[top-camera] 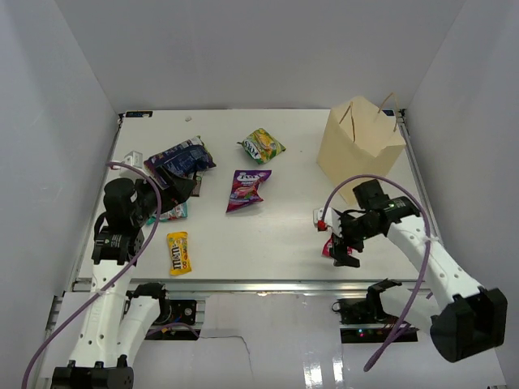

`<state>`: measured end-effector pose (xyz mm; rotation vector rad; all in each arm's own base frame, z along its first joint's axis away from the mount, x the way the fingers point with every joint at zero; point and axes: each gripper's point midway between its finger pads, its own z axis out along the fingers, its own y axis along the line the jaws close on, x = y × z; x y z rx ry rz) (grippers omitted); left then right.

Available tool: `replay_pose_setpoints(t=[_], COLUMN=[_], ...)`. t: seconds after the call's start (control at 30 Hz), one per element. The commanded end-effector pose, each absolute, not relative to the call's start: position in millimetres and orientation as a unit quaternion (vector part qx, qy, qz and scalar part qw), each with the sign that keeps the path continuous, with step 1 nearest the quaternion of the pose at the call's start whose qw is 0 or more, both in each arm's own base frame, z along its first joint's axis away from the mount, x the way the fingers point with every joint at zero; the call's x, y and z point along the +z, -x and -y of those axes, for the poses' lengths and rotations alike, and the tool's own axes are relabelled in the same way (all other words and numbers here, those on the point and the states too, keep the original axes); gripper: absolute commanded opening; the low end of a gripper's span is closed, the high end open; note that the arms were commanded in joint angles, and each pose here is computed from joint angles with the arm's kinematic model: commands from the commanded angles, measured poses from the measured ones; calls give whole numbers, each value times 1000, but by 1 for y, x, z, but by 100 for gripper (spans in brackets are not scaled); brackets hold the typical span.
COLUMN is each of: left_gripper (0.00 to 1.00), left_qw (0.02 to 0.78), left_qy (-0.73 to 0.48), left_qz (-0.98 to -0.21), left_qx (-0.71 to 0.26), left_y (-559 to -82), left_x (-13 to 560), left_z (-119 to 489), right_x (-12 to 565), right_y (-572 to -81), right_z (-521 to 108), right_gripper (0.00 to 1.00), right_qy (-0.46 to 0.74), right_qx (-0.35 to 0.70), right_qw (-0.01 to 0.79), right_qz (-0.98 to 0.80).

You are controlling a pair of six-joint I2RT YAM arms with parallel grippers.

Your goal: Place the snacks into the paper bag

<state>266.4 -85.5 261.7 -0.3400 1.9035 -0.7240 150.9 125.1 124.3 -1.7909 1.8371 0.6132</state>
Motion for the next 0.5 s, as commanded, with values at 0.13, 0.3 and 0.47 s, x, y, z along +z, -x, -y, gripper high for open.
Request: replay_pose_setpoints(t=[0.13, 0.3, 0.47], left_gripper=[98, 98, 98], left_qw=[440, 412, 409], left_qy=[199, 214, 217], left_qz=[-831, -845, -845], left_qx=[-277, -268, -266], left_y=[-251, -240, -238], left_x=[222, 204, 199], left_z=[79, 77, 76], right_x=[78, 61, 36], right_y=[-216, -233, -232], right_z=[-123, -121, -104], right_gripper=[86, 82, 86], right_qy=[553, 497, 536], right_qx=[143, 108, 67], right_qw=[222, 229, 208], right_qz=[-790, -830, -815])
